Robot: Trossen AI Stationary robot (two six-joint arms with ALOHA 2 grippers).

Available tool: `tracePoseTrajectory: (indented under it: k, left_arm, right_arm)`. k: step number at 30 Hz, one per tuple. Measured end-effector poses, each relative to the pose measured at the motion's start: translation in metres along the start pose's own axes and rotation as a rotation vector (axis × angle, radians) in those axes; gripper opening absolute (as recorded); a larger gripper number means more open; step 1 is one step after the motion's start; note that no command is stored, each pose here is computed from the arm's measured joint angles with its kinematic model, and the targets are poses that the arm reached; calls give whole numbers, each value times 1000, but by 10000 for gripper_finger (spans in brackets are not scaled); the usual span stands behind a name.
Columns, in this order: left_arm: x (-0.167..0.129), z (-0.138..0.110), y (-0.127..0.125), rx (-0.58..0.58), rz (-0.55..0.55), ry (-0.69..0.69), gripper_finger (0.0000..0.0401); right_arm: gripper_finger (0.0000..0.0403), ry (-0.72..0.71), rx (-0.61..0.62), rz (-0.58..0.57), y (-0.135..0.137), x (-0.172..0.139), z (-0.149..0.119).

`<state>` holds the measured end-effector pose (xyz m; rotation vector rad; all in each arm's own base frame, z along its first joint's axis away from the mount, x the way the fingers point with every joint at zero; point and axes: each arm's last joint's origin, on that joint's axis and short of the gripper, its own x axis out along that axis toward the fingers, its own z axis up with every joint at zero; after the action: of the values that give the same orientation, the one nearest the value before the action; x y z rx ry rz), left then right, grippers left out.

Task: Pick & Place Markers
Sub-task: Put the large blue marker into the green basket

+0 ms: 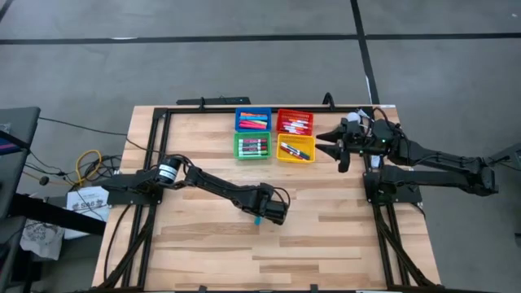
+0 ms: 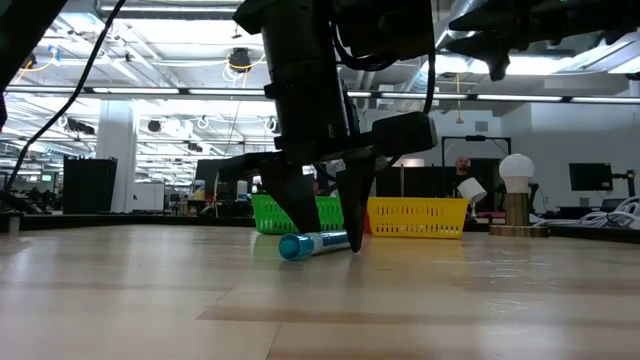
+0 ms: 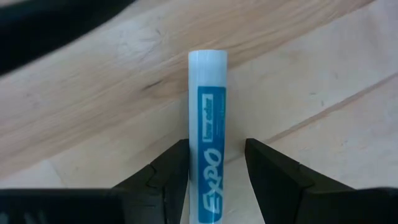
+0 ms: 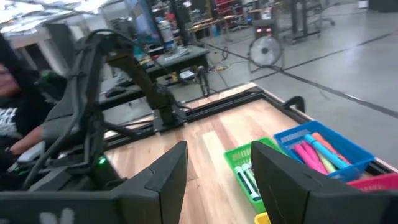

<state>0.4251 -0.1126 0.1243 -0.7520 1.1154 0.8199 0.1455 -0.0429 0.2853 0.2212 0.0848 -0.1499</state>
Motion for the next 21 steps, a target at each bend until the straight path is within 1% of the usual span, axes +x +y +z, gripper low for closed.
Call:
tracePoseTrajectory:
  k: [4,8,10,16,21]
  left_arm:
    - [0,0,0,0,2,-8,159]
    - [0,0,0,1,1,-7,159]
    - [0,0,0,1,3,-7,159]
    - [0,0,0,2,7,-5,151]
    - [0,0,1,3,10,-4,141]
  right_arm:
    - [166,15,-13,60,2,-1,-1]
    - [169,48,-9,69,5,-3,-4]
    - [169,41,-13,83,8,-7,-4]
    - [166,-6,-2,-5,18,-29,-3]
    - [169,-46,-9,49,28,-55,-4]
